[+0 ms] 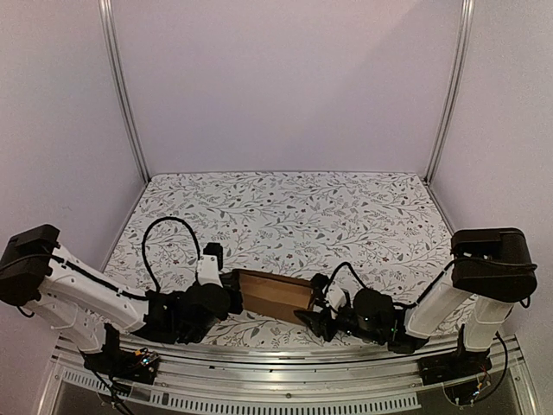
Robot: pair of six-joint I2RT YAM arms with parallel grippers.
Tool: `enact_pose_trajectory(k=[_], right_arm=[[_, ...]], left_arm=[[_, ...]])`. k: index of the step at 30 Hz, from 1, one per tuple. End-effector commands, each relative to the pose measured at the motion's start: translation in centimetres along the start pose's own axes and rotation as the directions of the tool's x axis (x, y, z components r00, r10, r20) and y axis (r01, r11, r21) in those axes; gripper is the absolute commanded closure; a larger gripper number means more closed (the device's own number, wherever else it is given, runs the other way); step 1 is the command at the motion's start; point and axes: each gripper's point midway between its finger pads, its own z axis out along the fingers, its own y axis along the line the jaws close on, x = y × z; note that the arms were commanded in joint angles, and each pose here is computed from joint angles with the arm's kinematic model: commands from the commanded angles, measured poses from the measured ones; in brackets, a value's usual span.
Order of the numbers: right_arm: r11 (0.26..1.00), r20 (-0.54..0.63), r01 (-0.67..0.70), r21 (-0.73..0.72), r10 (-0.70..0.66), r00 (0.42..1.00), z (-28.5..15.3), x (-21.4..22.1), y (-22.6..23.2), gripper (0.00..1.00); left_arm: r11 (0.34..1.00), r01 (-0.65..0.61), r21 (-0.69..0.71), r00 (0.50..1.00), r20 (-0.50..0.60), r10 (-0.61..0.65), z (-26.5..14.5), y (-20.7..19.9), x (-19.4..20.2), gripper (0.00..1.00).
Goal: Fold the paper box
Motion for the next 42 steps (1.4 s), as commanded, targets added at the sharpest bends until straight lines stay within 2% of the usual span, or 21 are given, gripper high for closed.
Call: enact_pose_trajectory(k=[1,9,15,21,30,32,39,42], right_arm=[[0.987,0.085,-0.078,0.143,0.066,0.994,0.0,-1.8,-2.9,0.55],[0.992,0.039,-0.042,0.121,0.038,0.999,-0.2,-3.1,-2.1,0.41],[0.993,0.033,-0.026,0.112,0.022,0.999,-0.2,-3.5,-1.9,0.39],[0.995,0.019,-0.034,0.093,0.032,0.999,0.0,-3.5,-1.5,0.31],[0.993,-0.047,0.029,0.112,-0.024,0.999,-1.2,-3.2,-2.0,0.11],[0.991,-0.063,0.045,0.124,-0.037,0.997,-1.8,-3.1,-2.3,0.02],[0.988,-0.099,0.066,0.139,-0.052,0.994,-5.0,-4.0,-3.2,0.01],[0.976,-0.122,0.046,0.211,-0.021,0.992,-6.9,-5.1,-4.6,0.01]], left_arm=[[0.985,-0.151,0.081,0.957,-0.237,0.167,-1.3,-0.1,7.3,1.0],[0.985,-0.156,0.069,0.953,-0.253,0.169,-1.3,0.0,7.7,1.0],[0.983,-0.168,0.075,0.946,-0.27,0.182,-1.5,-0.3,7.9,1.0],[0.981,-0.179,0.08,0.94,-0.28,0.195,-1.5,-0.6,8.0,1.0],[0.978,-0.209,0.007,0.938,-0.281,0.202,-1.2,0.0,7.6,1.0],[0.976,-0.216,-0.003,0.937,-0.281,0.206,-1.2,0.2,7.6,1.0],[0.97,-0.237,-0.054,0.935,-0.283,0.213,-1.2,0.9,7.4,1.0],[0.967,-0.247,-0.066,0.934,-0.283,0.219,-1.1,0.8,7.2,1.0]])
